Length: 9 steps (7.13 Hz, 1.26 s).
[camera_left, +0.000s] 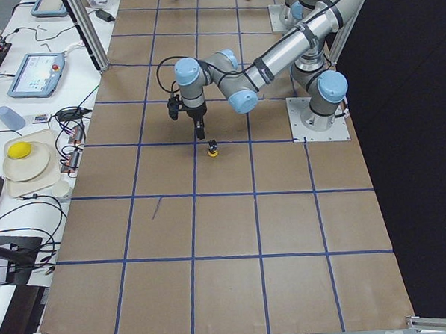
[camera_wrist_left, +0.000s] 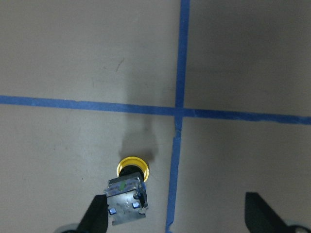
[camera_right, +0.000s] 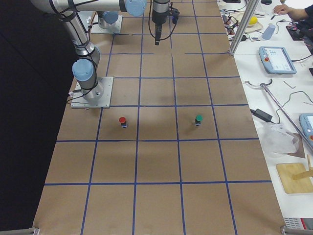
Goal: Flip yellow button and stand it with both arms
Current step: 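Lower the left gripper onto the lying yellow button and close on it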
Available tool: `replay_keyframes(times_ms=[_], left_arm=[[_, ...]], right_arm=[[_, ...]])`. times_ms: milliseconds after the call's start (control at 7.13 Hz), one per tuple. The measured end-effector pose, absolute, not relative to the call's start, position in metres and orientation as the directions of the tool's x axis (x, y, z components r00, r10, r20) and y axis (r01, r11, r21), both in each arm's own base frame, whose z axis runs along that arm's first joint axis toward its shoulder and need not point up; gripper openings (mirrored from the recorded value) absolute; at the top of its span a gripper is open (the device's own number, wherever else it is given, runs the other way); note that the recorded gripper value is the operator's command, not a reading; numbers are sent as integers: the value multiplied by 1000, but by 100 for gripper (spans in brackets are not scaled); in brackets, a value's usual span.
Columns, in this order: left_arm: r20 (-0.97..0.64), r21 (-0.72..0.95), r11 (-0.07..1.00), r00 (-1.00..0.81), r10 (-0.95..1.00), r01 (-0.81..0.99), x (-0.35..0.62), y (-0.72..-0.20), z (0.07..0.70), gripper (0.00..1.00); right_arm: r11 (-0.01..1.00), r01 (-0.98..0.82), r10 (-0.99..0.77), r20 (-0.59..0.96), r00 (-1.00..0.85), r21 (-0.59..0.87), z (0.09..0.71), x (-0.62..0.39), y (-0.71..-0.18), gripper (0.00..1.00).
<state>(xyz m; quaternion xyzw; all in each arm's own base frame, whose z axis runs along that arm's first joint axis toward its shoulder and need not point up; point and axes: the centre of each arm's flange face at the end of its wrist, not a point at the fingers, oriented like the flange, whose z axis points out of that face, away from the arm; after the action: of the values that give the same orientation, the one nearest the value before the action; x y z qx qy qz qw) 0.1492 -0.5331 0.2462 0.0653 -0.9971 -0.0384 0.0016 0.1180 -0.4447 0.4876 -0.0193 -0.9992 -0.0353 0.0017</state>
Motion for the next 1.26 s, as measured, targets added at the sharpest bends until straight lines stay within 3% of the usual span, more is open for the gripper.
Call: replay_keyframes(times_ms=[280, 701, 1262], left_arm=[[3, 106, 981, -987, -162, -161, 161, -522, 225, 93], [-29, 124, 978, -986, -166, -168, 161, -510, 228, 64], [-34, 147, 973, -984, -172, -175, 159, -506, 229, 37]], right_arm=[[997, 36, 36, 5, -999, 71, 488, 118, -444, 100], [997, 33, 33, 4, -999, 67, 490, 118, -443, 100], [997, 33, 33, 4, -999, 68, 490, 118, -442, 100]])
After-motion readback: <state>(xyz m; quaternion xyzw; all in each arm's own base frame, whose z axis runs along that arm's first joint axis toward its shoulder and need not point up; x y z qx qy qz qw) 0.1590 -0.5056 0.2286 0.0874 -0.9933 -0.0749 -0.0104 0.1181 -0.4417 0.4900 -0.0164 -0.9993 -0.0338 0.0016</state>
